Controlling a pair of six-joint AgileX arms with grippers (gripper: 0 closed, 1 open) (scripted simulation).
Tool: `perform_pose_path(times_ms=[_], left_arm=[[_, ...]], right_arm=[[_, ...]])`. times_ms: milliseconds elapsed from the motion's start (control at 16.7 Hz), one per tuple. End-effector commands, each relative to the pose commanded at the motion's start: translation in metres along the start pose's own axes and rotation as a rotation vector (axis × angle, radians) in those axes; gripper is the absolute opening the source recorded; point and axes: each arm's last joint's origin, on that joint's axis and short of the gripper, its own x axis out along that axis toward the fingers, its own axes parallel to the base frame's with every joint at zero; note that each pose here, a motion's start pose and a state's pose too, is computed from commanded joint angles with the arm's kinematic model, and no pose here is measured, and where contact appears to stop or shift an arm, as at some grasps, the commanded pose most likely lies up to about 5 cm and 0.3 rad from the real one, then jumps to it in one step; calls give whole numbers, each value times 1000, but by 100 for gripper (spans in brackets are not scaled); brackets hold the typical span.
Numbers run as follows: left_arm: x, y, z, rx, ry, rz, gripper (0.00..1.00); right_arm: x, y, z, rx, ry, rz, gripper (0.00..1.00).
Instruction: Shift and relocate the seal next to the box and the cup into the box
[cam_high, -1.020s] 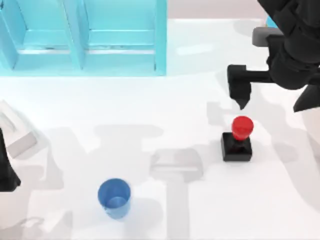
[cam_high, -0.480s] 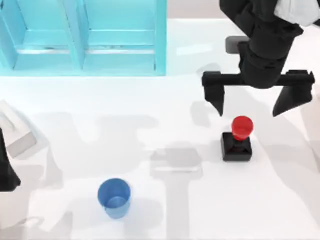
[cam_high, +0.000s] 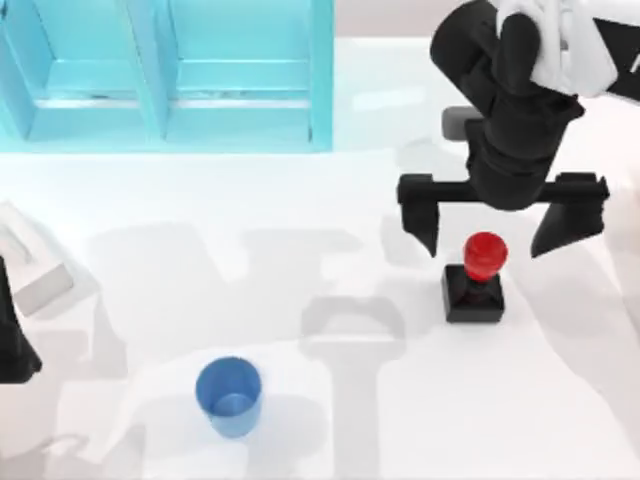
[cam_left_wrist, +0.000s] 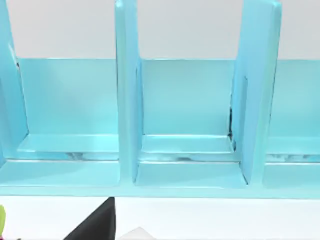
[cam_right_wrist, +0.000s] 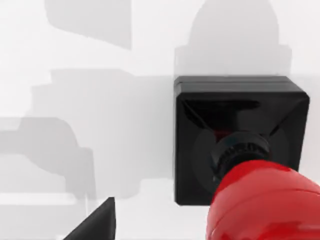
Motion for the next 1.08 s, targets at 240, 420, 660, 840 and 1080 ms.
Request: perform_pose_path(times_ms=[240,420,660,840,1080], left_arm=[[0,0,0,0,0,0,100],[0,0,0,0,0,0,100],[0,0,0,0,0,0,100],[0,0,0,0,0,0,100],[0,0,0,0,0,0,100]], right_arm=[[34,-1,-3,0,7,-4,100],[36,-1,-3,0,7,-4,100],[36,-1,-3,0,7,-4,77],[36,-1,-3,0,7,-4,55],[36,-1,-3,0,7,-4,25]])
